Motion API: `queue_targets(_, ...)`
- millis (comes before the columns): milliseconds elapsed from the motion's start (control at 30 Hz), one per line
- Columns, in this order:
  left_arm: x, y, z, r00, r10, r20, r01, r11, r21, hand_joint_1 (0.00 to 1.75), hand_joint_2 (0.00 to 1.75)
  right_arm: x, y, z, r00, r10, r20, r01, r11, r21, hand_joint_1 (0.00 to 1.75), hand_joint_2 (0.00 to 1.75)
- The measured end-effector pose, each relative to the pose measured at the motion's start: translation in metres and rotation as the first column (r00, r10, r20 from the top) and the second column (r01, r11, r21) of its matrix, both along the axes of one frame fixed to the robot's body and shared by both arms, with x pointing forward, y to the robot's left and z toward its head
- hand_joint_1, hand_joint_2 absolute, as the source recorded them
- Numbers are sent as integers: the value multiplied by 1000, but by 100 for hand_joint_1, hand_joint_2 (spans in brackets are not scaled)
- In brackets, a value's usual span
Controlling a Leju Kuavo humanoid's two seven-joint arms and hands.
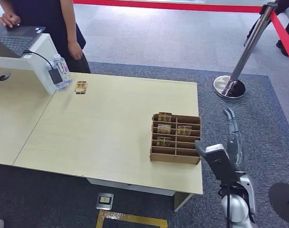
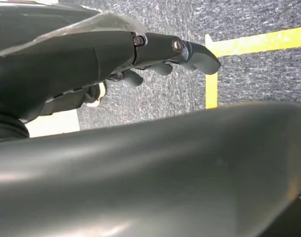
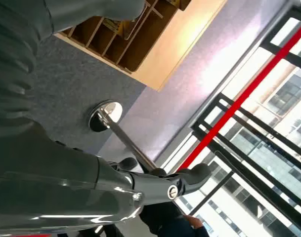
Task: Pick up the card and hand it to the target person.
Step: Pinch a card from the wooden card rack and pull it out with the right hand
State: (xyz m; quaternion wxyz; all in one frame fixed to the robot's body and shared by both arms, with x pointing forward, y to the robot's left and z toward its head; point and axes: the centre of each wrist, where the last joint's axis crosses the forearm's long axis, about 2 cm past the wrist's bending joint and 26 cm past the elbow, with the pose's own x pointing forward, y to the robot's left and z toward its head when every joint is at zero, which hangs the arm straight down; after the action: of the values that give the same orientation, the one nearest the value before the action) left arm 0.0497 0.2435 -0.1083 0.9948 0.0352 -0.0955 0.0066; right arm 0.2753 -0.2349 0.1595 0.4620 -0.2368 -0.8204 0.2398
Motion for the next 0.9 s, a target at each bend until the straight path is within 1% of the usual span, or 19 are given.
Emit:
queue_targets(67, 0, 0, 0, 1000, 0, 0, 0, 1000, 0, 0, 0, 5, 6, 4, 1000, 15, 5, -14, 1000, -24, 0, 175)
queue_targets(200, 1, 0, 0, 1000, 0, 1, 0, 1000, 0, 0, 0, 23, 27, 15, 999, 51, 4, -50, 992, -116, 0, 175)
queue_targets(333, 2, 0, 0, 1000, 2, 3, -2, 1000, 0, 0, 0, 40, 45, 21, 998, 52, -20, -55, 977, -208, 0, 175)
queue_targets(533, 2, 0, 0, 1000, 9, -1, -9, 1000, 4, 0, 0, 56, 57, 16, 999, -19, -46, 3, 945, -327, 0, 175)
queue_targets(767, 1, 0, 0, 1000, 11, -6, -11, 1000, 7, 0, 0, 64, 61, 7, 995, -84, -52, 54, 901, -431, 0, 175)
queue_targets(900, 0, 0, 0, 1000, 11, -8, -11, 1000, 8, 0, 0, 66, 62, 2, 993, -103, -57, 65, 881, -468, 0, 175)
